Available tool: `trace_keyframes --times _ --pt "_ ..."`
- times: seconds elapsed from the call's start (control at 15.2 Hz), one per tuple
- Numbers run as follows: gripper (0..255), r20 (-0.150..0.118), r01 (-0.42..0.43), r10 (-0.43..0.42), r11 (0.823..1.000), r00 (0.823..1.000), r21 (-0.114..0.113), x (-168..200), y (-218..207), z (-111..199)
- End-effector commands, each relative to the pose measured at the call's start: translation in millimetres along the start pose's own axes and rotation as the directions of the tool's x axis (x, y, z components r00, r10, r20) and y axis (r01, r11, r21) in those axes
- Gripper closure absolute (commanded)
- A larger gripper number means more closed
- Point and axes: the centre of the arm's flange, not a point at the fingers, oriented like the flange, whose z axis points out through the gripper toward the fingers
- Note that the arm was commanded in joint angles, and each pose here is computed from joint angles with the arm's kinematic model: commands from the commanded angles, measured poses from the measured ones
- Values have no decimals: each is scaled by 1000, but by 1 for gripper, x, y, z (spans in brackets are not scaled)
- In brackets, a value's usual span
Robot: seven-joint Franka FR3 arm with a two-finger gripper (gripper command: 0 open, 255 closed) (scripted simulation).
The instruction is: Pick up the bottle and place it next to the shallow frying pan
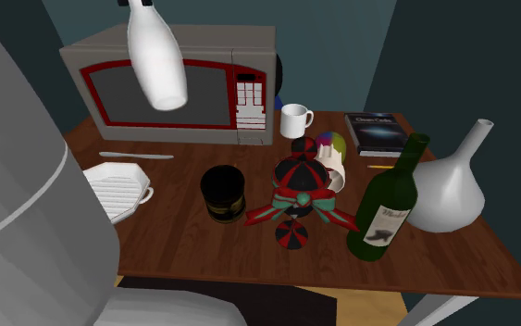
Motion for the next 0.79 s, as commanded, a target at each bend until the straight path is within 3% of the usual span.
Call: trace_keyframes --times 0.0,0.73 --pt "255 -1 0 0 1000 1000 1 0 -2 10" --pt "255 -1 0 0 1000 1000 1 5 -4 68"
